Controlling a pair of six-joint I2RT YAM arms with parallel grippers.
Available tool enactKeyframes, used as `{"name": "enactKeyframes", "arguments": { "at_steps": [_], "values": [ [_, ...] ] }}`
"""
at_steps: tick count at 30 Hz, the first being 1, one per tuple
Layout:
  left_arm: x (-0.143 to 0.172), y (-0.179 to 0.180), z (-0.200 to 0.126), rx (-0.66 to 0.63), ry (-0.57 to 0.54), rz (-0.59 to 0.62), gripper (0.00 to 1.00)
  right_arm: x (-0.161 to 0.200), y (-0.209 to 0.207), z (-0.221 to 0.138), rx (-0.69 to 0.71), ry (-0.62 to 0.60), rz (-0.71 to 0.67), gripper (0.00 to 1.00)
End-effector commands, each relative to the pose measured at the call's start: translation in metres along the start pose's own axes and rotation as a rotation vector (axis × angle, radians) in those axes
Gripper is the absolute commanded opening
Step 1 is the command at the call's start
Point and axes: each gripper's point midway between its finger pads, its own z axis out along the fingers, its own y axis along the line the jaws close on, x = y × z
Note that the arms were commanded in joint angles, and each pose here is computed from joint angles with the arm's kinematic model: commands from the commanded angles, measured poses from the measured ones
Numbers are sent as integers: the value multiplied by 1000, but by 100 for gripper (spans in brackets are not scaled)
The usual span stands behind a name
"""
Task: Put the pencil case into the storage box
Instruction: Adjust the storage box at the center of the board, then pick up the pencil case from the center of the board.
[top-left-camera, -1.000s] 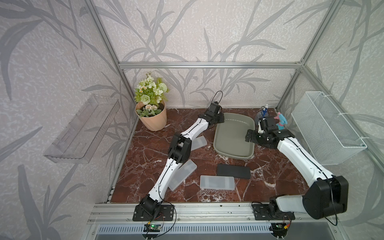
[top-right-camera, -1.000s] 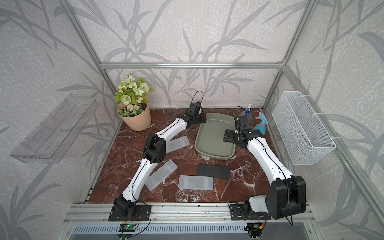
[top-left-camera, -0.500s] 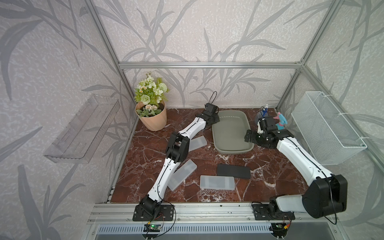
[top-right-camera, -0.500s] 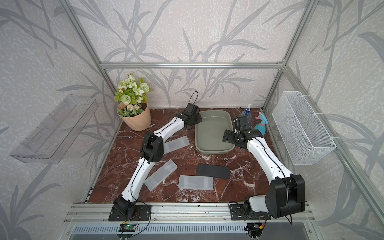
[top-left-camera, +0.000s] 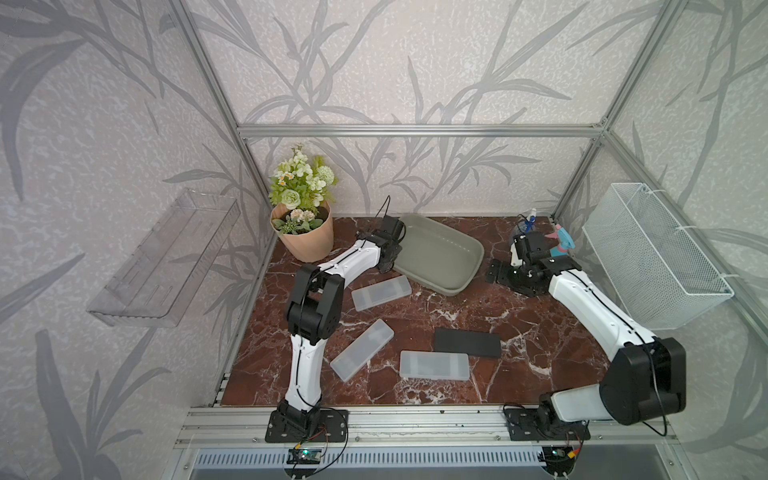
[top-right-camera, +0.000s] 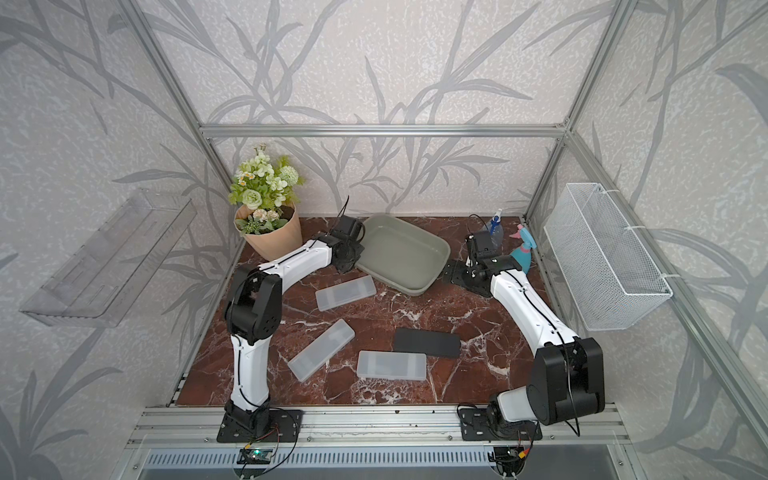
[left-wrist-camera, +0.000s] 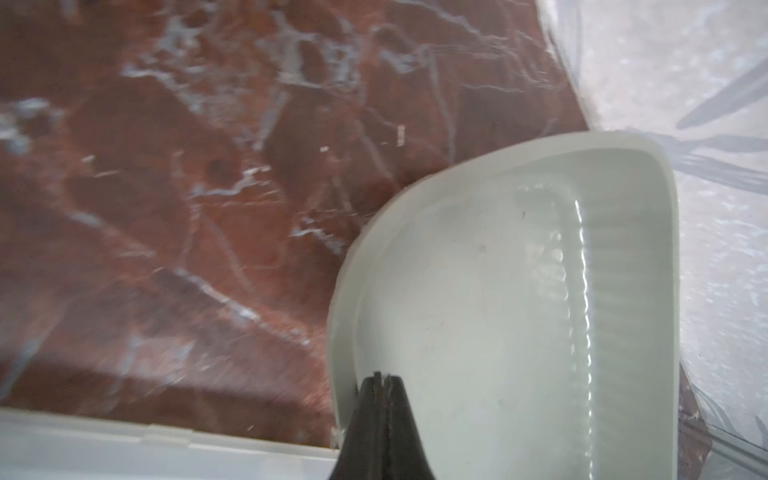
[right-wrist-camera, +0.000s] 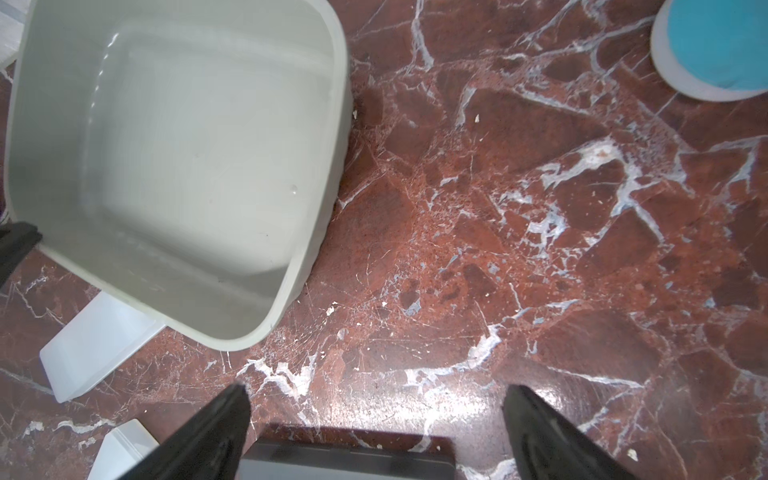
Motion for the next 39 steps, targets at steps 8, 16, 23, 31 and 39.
{"name": "enactKeyframes", "arguments": {
  "at_steps": [8, 16, 23, 31, 39],
  "values": [
    [8, 51, -25, -72, 24, -270, 0, -12, 21, 10, -63, 26, 8, 99],
    [19, 63, -40, -39, 80, -304, 0, -10, 24, 12, -70, 39, 11, 99],
    [-9, 32, -59, 51, 1, -219, 18, -8, 23, 10, -64, 34, 20, 99],
    [-49, -25, -114, 216, -125, -83, 63, -7, 27, 5, -68, 27, 12, 99],
    [-83, -33, -191, 276, -279, 293, 76, -3, 24, 3, -53, 38, 2, 99]
  ]
}}
